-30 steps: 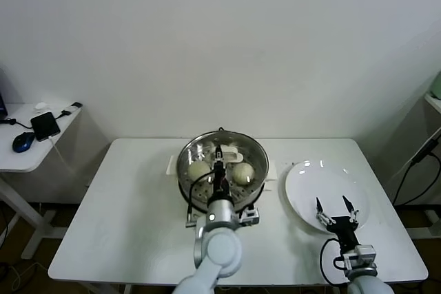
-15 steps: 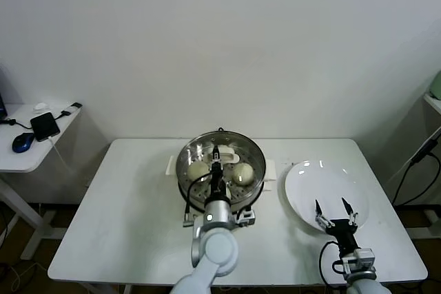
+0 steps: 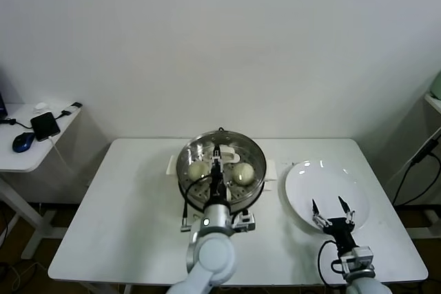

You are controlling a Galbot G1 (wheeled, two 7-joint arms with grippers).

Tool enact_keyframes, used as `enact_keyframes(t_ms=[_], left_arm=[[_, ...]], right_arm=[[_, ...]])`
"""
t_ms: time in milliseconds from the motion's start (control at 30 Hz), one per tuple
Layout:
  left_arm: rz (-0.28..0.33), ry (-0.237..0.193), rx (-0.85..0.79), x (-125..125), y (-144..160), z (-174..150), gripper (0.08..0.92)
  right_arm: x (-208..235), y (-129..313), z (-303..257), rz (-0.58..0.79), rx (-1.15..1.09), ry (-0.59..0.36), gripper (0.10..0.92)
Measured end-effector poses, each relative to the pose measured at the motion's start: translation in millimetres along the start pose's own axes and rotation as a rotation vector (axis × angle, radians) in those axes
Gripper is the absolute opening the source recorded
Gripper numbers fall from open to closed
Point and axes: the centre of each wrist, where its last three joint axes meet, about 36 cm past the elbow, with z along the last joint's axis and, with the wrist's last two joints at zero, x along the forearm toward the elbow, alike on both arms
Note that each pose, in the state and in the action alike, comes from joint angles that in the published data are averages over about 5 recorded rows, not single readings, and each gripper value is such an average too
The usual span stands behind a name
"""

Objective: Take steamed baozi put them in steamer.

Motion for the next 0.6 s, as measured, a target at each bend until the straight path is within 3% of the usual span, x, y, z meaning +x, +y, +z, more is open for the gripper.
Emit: enact_keyframes(t_ms=[333, 467, 600], left_arm=[[-0.018, -0.056, 0.145, 22.4, 24.9, 33.2, 0.781], [-0.044, -0.071, 0.299, 24.3, 41.8, 60.2, 0.819], [-0.049, -0.058, 0.503, 21.9, 53.0, 99.5, 0.822]], right_arm=[[2.9, 4.1, -2.6, -0.002, -0.013, -0.008, 0.823], [5.7, 3.8, -4.0, 0.002, -0.025, -0.033, 0.823], [8.4, 3.3, -4.2, 0.005, -0.037, -0.052, 0.823]])
